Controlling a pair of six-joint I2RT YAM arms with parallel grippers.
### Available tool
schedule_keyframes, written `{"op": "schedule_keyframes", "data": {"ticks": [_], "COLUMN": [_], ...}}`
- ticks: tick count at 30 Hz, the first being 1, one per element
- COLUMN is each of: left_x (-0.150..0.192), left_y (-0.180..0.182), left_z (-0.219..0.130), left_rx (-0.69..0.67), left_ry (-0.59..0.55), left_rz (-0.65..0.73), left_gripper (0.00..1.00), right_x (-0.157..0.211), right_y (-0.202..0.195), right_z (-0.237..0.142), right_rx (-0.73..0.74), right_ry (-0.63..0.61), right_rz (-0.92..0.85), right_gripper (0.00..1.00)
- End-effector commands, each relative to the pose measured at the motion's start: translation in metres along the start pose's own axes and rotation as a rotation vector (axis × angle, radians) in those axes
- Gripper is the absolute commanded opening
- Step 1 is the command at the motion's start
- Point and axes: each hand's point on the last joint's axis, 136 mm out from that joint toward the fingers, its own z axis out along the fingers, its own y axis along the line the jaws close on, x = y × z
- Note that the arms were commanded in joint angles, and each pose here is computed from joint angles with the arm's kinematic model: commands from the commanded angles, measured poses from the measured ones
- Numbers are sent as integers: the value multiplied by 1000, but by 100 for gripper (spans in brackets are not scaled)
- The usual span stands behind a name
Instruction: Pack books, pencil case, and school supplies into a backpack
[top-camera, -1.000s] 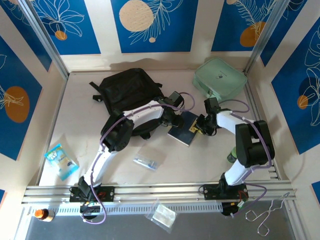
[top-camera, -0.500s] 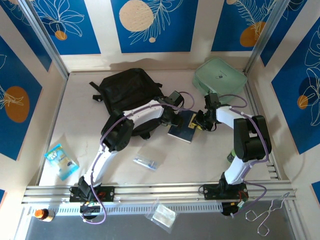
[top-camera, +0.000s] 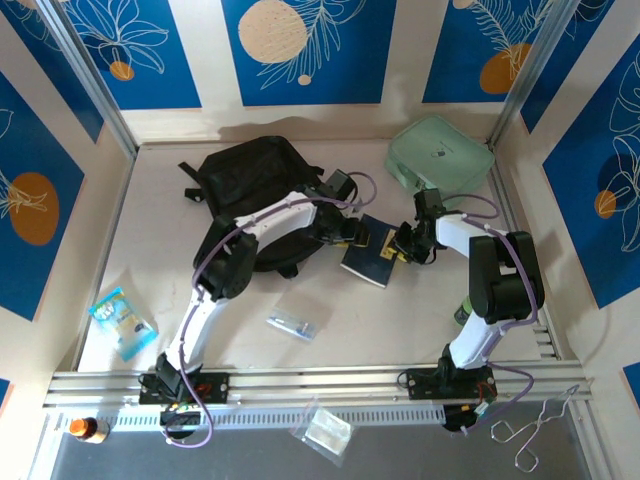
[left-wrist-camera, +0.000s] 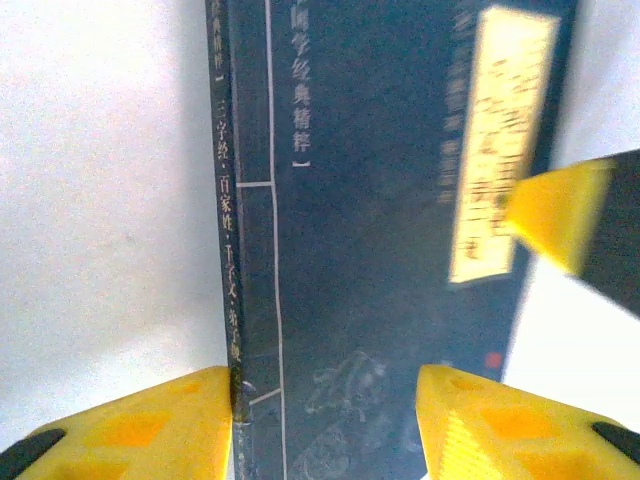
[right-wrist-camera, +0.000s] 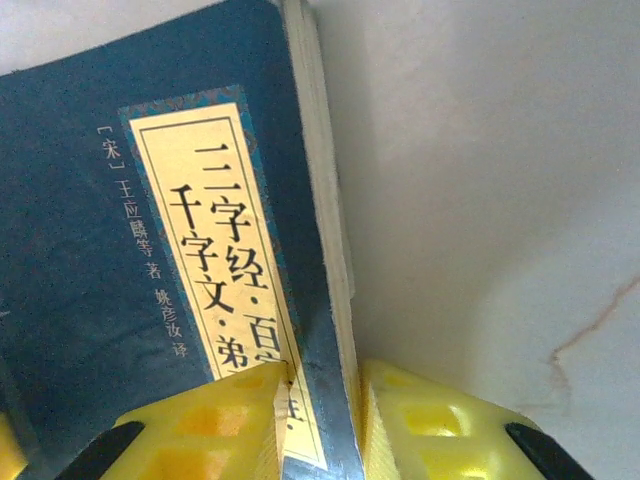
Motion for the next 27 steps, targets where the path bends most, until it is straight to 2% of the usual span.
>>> {"op": "schedule_keyframes", "data": {"ticks": [1,8,15,19,23,27], "left_x": [-24,-9,-17,-14,-17,-17], "left_y": [-84,-63,-7,9,29,45], "left_z": [-70,-34,-27,-13,-3,5], "left_rx": [249,230,-50,-103,-199,-261], "left_ry": [-144,-59,-105,-73,-72,-63], "left_rz": [94,19,31,30,46,50], "left_gripper": [49,48,51,50,48,46], "right_x": [13,13,13,14,26,38], "right_y": [6,11,8,4,9,9], "right_z": [-2,0,-2,-6,-7,-5], "right_rx": [-47,-72,-26,24,26,32], "right_ry": [41,53,36,22,49,76], "right_rz": [25,29,12,2,-12,-10], "right_gripper": [24,23,23,23,31,31]}}
